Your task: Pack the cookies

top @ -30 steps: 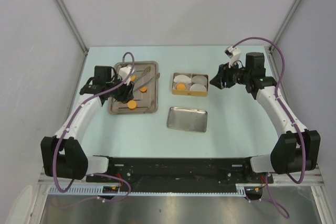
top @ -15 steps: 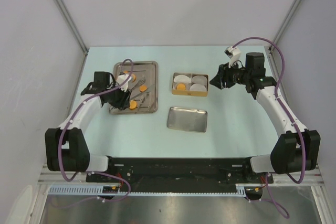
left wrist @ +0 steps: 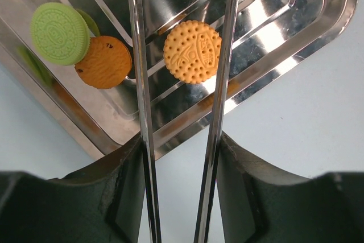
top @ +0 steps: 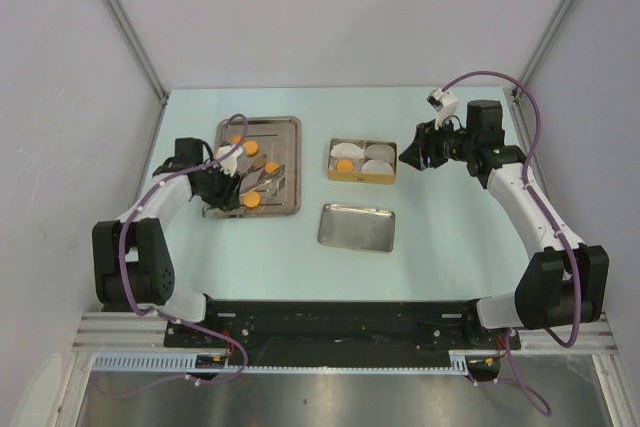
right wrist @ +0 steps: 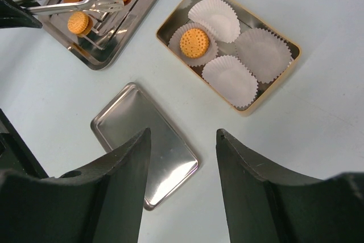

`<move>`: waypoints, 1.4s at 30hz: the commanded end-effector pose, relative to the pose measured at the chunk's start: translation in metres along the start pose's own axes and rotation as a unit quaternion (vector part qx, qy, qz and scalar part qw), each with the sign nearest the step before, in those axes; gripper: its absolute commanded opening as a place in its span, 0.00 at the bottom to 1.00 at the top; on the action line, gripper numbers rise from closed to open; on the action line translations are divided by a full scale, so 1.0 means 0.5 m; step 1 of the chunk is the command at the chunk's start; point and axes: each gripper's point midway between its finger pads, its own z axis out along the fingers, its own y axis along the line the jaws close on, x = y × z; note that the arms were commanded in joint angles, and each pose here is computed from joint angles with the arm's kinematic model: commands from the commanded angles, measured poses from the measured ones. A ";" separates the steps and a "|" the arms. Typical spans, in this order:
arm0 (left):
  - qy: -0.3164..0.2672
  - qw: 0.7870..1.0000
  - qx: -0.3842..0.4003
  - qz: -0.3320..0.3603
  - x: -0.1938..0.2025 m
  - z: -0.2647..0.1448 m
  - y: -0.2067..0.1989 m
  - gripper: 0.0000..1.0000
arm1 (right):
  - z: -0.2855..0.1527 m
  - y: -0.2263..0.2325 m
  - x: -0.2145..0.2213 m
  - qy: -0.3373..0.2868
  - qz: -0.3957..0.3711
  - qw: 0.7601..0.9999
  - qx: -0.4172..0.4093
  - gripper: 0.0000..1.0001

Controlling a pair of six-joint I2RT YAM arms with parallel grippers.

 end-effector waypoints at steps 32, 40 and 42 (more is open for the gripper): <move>-0.022 1.000 -0.008 0.018 -0.031 0.001 0.033 0.37 | -0.002 -0.003 -0.005 -0.005 -0.012 1.000 -0.004 0.54; -0.068 0.997 0.007 0.024 -0.084 -0.048 0.007 0.28 | -0.001 -0.004 -0.004 -0.004 -0.010 1.000 -0.004 0.54; -0.074 0.997 0.013 0.022 -0.092 -0.056 0.001 0.26 | -0.001 -0.006 -0.003 -0.003 -0.010 1.000 -0.003 0.54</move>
